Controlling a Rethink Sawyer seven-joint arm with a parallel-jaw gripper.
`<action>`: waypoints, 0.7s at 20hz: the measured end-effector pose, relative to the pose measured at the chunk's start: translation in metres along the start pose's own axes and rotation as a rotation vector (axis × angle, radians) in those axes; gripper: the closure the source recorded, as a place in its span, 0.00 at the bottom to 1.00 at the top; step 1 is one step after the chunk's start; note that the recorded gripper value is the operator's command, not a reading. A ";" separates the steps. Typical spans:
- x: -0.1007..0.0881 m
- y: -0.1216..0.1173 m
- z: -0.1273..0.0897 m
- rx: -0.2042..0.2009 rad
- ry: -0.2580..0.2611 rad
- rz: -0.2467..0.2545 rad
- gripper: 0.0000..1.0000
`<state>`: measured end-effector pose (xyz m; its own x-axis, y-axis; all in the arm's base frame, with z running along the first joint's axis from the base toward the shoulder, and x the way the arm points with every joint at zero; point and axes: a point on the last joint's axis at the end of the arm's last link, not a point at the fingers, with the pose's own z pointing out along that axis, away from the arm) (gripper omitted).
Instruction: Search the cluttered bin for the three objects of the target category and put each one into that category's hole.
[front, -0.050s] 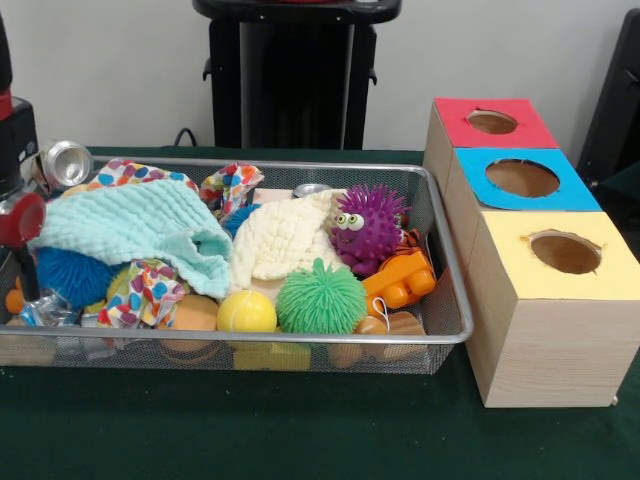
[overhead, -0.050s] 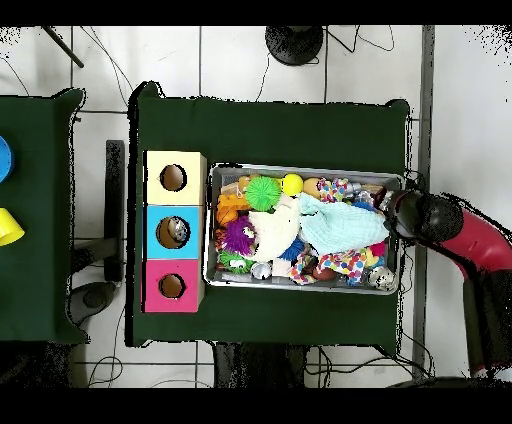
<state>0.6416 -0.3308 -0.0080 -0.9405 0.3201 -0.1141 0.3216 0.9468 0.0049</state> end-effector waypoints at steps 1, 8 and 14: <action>0.000 0.000 0.001 0.005 -0.004 -0.007 0.00; 0.004 0.010 0.008 0.049 -0.029 -0.096 0.00; 0.004 0.017 0.011 0.074 -0.050 -0.148 0.00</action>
<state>0.6446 -0.3140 -0.0193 -0.9722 0.1735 -0.1575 0.1888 0.9780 -0.0883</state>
